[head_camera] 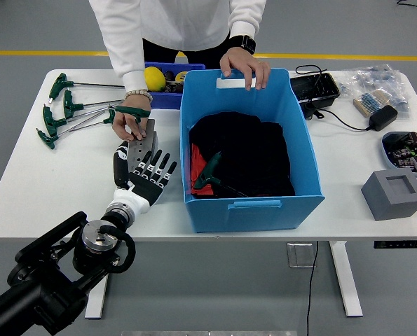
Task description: Lift tool from toolbox,place it in box,lift tool from toolbox,place it in box
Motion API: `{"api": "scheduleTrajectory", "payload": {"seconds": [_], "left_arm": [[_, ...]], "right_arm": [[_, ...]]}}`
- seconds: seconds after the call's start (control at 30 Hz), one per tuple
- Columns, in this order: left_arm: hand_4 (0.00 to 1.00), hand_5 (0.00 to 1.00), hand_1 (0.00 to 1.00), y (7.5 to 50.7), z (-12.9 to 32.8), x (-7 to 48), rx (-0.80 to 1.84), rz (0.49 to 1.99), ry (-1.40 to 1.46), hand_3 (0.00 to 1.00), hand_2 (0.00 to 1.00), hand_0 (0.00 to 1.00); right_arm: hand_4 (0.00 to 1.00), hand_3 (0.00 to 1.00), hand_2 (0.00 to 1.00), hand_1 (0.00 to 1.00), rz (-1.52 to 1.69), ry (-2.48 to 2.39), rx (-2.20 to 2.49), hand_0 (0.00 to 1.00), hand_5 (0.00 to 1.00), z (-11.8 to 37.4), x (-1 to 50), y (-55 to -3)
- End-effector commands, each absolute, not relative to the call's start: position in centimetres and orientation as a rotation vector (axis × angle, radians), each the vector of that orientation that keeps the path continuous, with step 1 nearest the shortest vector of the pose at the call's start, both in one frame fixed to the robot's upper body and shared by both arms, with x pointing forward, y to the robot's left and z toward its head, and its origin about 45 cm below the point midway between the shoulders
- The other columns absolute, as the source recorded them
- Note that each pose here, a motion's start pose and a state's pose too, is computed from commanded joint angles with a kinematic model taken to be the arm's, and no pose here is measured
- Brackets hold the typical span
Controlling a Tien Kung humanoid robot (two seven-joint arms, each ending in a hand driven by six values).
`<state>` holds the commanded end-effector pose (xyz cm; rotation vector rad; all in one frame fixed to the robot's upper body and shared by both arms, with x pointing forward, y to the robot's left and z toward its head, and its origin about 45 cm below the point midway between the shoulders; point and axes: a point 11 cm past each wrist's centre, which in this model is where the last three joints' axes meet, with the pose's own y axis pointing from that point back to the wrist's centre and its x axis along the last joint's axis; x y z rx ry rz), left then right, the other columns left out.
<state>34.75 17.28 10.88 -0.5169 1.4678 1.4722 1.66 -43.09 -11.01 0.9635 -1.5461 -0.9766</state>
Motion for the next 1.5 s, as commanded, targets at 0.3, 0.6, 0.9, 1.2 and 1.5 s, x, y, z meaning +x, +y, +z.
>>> {"api": "scheduleTrajectory", "payload": {"seconds": [0.3,0.6,0.9,1.2,1.5], "left_arm": [[0.819,0.869,0.67,18.0,11.9,36.2,-0.513,1.49,1.378,0.919,0.783,0.682],[0.801,0.866,0.67,18.7,11.8,36.9,-0.476,1.516,1.329,0.914,0.782,0.678],[0.808,0.878,0.666,19.1,11.8,37.1,-0.455,1.534,1.298,0.889,0.777,0.673],[0.833,0.895,0.662,19.2,12.1,37.8,-0.444,1.531,1.273,0.843,0.773,0.665],[0.832,0.894,0.663,19.5,12.3,38.4,-0.435,1.541,1.259,0.834,0.773,0.662]], "right_arm": [[0.764,0.565,0.722,0.656,-0.977,-1.544,0.964,0.681,0.699,-11.0,1.6,-43.1],[0.762,0.565,0.721,0.656,-0.979,-1.532,0.966,0.681,0.696,-11.1,1.3,-42.9],[0.762,0.565,0.721,0.655,-0.978,-1.519,0.968,0.681,0.697,-11.1,0.9,-42.8],[0.762,0.565,0.721,0.655,-0.977,-1.519,0.971,0.681,0.695,-11.1,1.1,-42.8],[0.762,0.565,0.721,0.655,-0.978,-1.523,0.972,0.681,0.695,-11.1,1.2,-42.8]]}}
